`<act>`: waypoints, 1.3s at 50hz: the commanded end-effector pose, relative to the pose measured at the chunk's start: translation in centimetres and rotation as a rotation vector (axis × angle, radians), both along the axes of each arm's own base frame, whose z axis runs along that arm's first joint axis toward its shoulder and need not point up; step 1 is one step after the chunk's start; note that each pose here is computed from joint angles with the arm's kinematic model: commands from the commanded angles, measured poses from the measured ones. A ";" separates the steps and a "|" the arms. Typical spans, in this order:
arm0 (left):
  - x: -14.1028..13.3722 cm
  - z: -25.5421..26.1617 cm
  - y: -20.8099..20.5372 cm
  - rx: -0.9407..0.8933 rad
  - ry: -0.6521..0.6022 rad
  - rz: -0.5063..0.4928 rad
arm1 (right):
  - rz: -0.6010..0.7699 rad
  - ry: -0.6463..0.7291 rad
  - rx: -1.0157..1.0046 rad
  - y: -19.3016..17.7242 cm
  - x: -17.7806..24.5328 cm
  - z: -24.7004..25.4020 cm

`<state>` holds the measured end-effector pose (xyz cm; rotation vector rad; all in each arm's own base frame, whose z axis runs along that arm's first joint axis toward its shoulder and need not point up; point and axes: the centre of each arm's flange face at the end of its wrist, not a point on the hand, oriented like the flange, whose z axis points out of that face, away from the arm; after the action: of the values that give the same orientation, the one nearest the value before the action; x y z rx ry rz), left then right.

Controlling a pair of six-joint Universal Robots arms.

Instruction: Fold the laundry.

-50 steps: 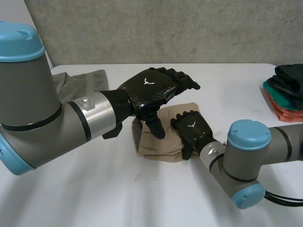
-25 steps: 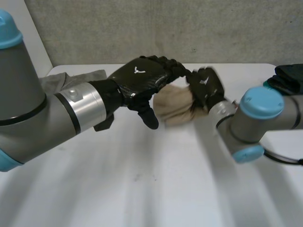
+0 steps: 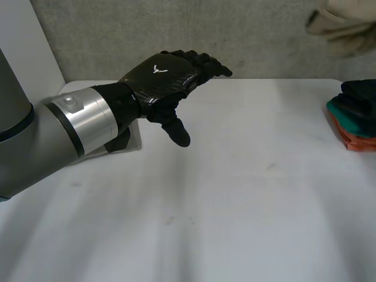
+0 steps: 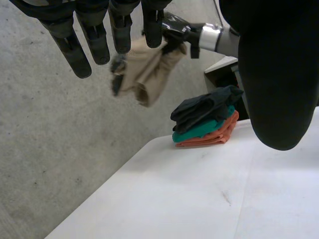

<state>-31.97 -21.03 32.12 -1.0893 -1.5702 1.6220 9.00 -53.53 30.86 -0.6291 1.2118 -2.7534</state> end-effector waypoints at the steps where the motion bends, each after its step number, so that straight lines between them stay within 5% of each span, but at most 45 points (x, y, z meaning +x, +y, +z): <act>1: -0.2 -0.5 0.0 0.012 -0.006 -0.004 | 0.061 0.023 0.061 -2.6 -7.2 -7.2; 8: -0.4 -1.4 -0.1 0.033 -0.022 -0.008 | 0.040 0.020 0.172 -3.0 -12.7 -14.8; 17: -0.4 -1.3 -0.1 0.028 -0.024 -0.006 | 0.098 0.079 0.304 -1.9 -14.6 -20.6; 34: -0.6 -0.2 0.7 -0.006 -0.010 -0.008 | -0.079 -0.118 0.369 1.9 -16.9 -10.5; 45: -0.5 -0.1 1.2 -0.003 -0.009 -0.011 | -0.449 -0.059 0.609 9.5 -25.2 -6.7; 50: -0.1 0.3 1.3 -0.012 -0.002 -0.005 | -0.859 0.089 0.585 11.9 -29.3 -1.9; 54: 0.2 1.0 1.0 -0.033 0.011 0.012 | -1.097 0.165 0.412 11.9 -28.1 3.1; 59: 1.7 2.5 -1.7 -0.117 0.064 0.150 | -0.822 0.146 0.145 9.8 -16.5 7.3; 65: 5.0 3.9 -5.9 -0.233 0.135 0.472 | -0.249 0.113 0.020 15.3 -1.4 7.8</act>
<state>-30.04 -22.96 34.74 -0.9684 -1.5769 1.8762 -6.68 -43.04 38.62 -0.3797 2.0295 -3.2093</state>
